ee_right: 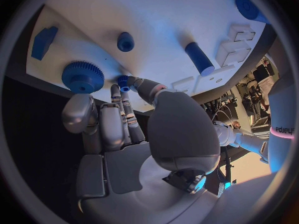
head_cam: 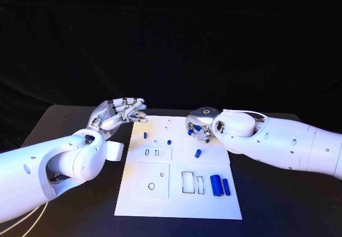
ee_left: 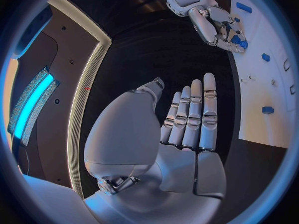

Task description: Assemble the parts on the task board

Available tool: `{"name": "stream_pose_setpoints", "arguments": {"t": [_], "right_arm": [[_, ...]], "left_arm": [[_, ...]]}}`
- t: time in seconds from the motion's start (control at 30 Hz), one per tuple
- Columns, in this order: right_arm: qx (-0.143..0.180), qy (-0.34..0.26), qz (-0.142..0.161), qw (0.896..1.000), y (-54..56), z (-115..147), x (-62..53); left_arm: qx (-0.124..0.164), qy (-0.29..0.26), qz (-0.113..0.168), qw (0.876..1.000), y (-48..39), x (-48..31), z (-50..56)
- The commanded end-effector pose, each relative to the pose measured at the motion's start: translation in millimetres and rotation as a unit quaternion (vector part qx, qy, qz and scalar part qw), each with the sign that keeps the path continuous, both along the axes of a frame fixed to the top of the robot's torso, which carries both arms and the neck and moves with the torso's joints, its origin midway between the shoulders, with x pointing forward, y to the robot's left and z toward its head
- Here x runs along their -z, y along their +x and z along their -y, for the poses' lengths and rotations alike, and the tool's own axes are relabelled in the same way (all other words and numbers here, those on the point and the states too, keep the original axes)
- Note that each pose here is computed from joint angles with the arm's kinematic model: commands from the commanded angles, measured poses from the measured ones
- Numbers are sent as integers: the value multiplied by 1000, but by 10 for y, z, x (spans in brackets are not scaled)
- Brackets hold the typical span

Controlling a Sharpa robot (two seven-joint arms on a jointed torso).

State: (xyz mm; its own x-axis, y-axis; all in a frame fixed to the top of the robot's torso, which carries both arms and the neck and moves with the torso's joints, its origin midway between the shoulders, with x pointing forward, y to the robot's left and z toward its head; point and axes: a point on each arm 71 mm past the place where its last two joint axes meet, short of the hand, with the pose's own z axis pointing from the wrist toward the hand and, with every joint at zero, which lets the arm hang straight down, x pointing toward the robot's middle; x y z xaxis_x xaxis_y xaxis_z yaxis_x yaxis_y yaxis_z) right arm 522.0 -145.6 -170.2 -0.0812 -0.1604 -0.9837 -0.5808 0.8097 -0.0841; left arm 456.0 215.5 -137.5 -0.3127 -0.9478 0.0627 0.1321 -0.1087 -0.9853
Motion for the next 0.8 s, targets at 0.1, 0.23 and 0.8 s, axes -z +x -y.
{"name": "stream_pose_setpoints", "arguments": {"t": [0.1, 0.23, 0.8], "right_arm": [[-2, -2, -5, 1000, 14, -11, 23], [-1, -3, -6, 1000, 25, -12, 35], [-1, 21, 21, 1000, 12, -18, 4]], "left_arm": [[11, -6, 2, 1000, -7, -18, 21], [12, -6, 1, 1000, -9, -19, 24], [11, -6, -1, 1000, -4, -14, 16]]}}
